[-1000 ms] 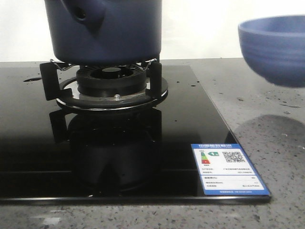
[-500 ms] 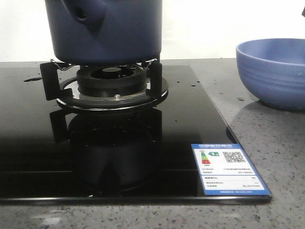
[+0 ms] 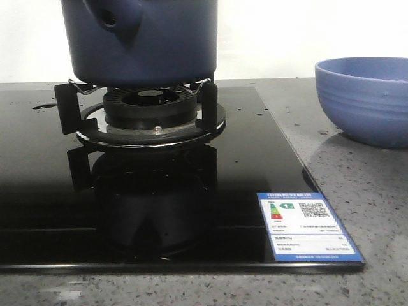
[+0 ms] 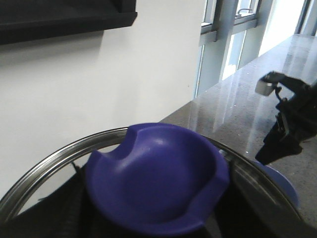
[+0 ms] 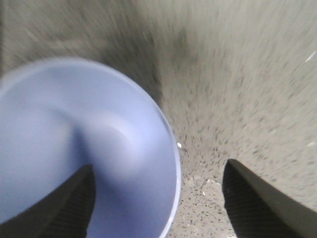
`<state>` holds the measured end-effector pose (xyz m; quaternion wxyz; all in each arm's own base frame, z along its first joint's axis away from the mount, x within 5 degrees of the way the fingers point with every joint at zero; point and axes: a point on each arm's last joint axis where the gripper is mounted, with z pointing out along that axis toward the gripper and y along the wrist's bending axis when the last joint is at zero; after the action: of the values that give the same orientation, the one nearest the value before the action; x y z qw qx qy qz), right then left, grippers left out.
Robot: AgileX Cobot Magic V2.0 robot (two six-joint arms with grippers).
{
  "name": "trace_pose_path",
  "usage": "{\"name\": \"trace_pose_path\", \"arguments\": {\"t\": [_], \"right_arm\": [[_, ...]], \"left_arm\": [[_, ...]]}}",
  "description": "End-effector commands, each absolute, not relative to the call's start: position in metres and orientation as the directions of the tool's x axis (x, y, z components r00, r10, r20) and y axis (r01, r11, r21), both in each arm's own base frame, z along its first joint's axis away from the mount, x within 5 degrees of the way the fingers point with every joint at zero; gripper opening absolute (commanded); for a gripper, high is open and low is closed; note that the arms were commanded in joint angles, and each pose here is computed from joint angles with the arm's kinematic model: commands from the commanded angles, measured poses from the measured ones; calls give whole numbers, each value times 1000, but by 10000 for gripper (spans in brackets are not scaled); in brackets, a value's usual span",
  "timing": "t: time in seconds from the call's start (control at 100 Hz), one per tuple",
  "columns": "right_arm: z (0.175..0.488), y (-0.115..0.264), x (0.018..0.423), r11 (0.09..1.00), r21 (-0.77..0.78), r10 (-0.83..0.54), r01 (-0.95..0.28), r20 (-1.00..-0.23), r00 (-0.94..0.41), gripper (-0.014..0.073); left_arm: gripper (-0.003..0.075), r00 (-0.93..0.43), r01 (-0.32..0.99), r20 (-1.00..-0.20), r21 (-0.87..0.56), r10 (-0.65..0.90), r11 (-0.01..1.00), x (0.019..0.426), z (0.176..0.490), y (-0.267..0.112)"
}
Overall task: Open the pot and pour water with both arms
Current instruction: 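Lower the bowl onto the counter and open the right gripper, then lower the held glass lid back onto the saucepan with the left gripper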
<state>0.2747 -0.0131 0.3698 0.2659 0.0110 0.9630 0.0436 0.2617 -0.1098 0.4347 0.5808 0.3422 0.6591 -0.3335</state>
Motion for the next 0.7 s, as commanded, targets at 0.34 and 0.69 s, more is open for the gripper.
{"name": "trace_pose_path", "arguments": {"t": [0.34,0.69], "right_arm": [[460,-5,186,998,38,0,-47,-774,-634,491],[470,-5,166,999,19,-10,-42,-808,-589,491]], "left_arm": [[337,-65,856,-997,-31,49,516,289,421,-136],[337,-119,857,-987,-49,104,512,311,394,-141]]}}
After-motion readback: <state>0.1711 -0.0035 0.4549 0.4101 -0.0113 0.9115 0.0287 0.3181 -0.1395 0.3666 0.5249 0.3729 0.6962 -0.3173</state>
